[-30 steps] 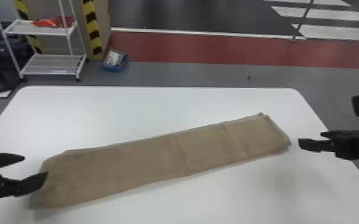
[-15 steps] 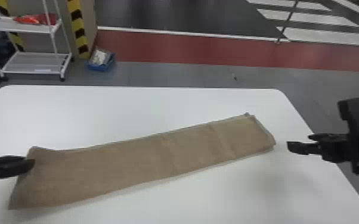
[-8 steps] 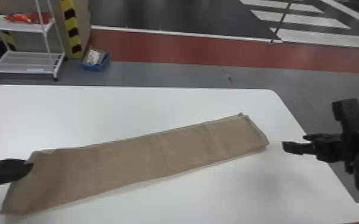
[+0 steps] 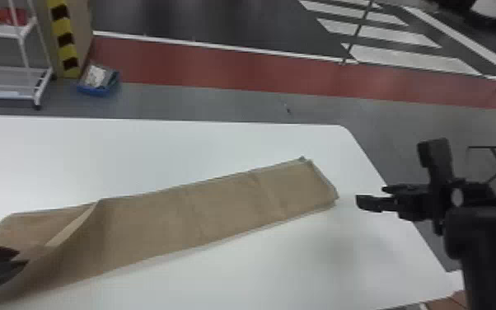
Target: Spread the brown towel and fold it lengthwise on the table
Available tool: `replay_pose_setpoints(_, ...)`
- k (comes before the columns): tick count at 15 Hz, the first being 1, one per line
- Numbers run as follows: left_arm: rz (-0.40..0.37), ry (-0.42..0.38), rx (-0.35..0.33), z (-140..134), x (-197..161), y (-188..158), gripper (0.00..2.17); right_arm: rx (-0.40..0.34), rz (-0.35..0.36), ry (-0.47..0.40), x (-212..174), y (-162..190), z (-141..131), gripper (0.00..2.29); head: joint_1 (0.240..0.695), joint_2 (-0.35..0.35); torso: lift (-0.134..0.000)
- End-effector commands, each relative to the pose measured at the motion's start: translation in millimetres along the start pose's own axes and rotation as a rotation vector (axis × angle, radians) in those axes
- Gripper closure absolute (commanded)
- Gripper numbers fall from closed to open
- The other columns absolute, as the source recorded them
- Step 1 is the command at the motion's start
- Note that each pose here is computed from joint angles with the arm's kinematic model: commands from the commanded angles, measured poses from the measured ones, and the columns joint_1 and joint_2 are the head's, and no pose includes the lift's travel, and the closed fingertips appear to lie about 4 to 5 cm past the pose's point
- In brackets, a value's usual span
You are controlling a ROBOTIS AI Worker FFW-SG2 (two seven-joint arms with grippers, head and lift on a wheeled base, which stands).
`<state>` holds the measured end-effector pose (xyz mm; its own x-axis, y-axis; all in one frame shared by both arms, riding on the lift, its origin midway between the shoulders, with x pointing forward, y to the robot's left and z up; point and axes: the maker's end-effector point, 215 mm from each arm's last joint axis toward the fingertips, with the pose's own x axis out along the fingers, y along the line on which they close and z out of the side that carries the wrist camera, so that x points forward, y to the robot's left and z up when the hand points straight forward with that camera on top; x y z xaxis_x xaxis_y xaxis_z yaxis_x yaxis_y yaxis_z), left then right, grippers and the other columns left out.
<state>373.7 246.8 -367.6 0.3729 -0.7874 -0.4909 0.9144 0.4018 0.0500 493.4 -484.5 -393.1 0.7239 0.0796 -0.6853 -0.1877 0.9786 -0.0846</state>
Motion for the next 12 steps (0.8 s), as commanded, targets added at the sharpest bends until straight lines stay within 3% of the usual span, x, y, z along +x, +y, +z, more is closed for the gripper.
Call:
replay_pose_setpoints(1,-0.043,0.019,0.048,-3,11,-12,2.15,-0.002,0.001,-0.001,0,1,2,0.21,0.695,-0.297,-0.124)
replay_pose_setpoints(4,-0.026,0.033,0.049,-10,15,-7,2.15,-0.001,0.003,0.0,1,2,2,0.21,0.695,-0.313,-0.124)
replay_pose_setpoints(8,0.093,0.025,0.026,-3,6,40,2.15,0.0,0.002,0.0,1,1,2,0.21,0.695,-0.3,-0.124)
replay_pose_setpoints(11,0.232,0.065,-0.089,-23,4,89,2.12,0.002,0.004,0.006,2,3,-3,0.21,0.695,-0.257,-0.124)
replay_pose_setpoints(12,0.277,0.087,-0.121,-36,7,100,1.99,0.003,0.007,0.009,3,5,-5,0.21,0.695,-0.244,-0.124)
